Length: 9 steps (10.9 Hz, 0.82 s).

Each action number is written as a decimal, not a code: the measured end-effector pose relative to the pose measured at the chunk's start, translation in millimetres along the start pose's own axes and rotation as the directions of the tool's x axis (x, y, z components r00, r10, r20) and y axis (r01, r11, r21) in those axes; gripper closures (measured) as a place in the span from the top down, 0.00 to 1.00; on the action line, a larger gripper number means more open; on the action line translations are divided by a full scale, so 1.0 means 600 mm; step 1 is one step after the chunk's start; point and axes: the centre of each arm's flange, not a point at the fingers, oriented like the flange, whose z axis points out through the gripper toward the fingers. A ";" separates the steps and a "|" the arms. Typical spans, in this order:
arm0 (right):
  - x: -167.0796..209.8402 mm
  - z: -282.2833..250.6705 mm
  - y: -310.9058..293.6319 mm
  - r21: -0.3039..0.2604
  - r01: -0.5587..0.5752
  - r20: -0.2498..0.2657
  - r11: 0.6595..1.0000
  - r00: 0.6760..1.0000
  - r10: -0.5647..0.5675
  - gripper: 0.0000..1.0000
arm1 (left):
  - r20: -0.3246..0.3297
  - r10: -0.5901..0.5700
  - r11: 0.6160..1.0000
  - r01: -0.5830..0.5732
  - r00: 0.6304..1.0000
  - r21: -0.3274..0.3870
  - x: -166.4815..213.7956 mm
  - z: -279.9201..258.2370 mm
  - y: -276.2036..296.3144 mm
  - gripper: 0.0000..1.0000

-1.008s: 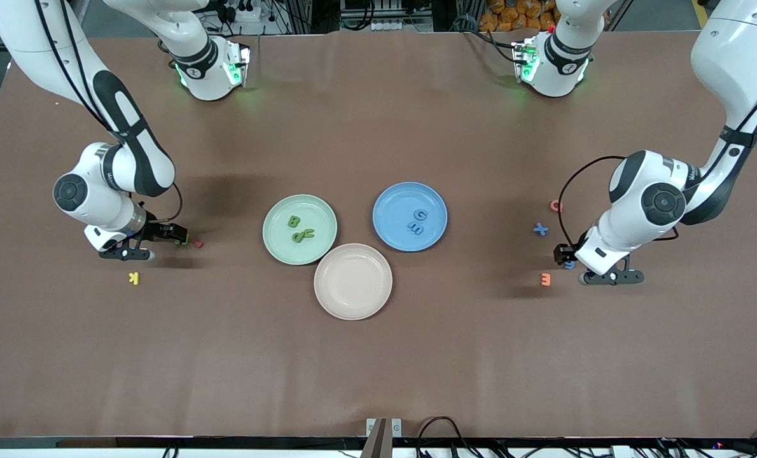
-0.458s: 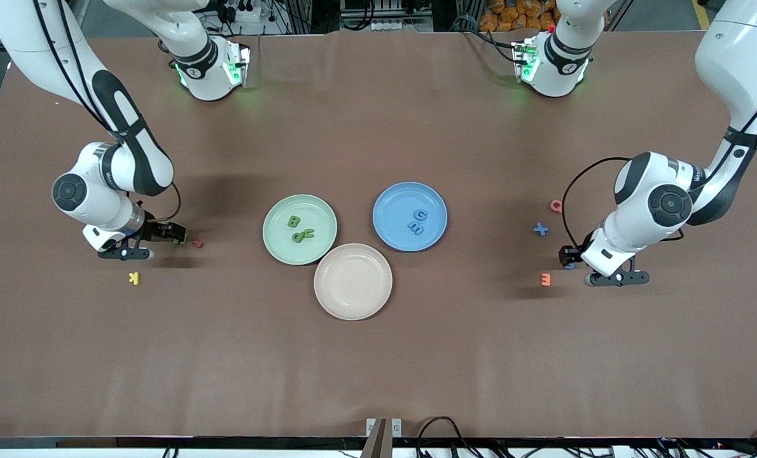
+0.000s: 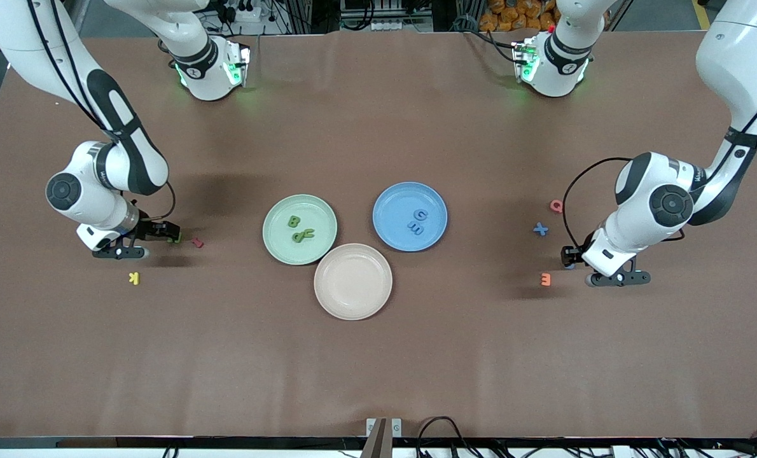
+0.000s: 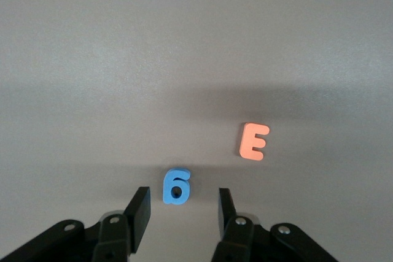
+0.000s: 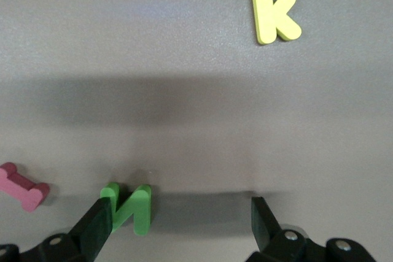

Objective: Sort letters by color into matching plates
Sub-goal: 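Lower and close the right gripper on the N while the left grasps the 6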

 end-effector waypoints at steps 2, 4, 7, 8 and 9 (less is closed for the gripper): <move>-0.002 -0.002 0.000 0.002 0.000 0.009 1.000 1.000 0.000 1.00 | -0.001 0.000 1.000 0.000 1.000 -0.001 0.000 0.000 0.000 0.42; -0.001 -0.008 0.000 0.002 0.000 0.008 1.000 1.000 0.000 1.00 | -0.001 0.000 1.000 0.000 1.000 -0.001 0.000 0.000 0.000 0.22; -0.001 -0.009 -0.001 0.003 0.001 0.007 1.000 1.000 -0.001 1.00 | -0.001 0.001 1.000 -0.001 1.000 -0.001 0.000 0.000 0.000 0.03; -0.001 -0.009 -0.002 0.003 0.001 0.007 1.000 1.000 -0.001 1.00 | -0.001 0.001 1.000 -0.001 1.000 -0.001 0.000 0.000 0.000 0.03; 0.000 -0.009 -0.003 0.004 0.003 0.007 1.000 1.000 -0.003 1.00 | -0.001 0.001 1.000 -0.001 1.000 -0.001 0.000 0.000 0.000 0.03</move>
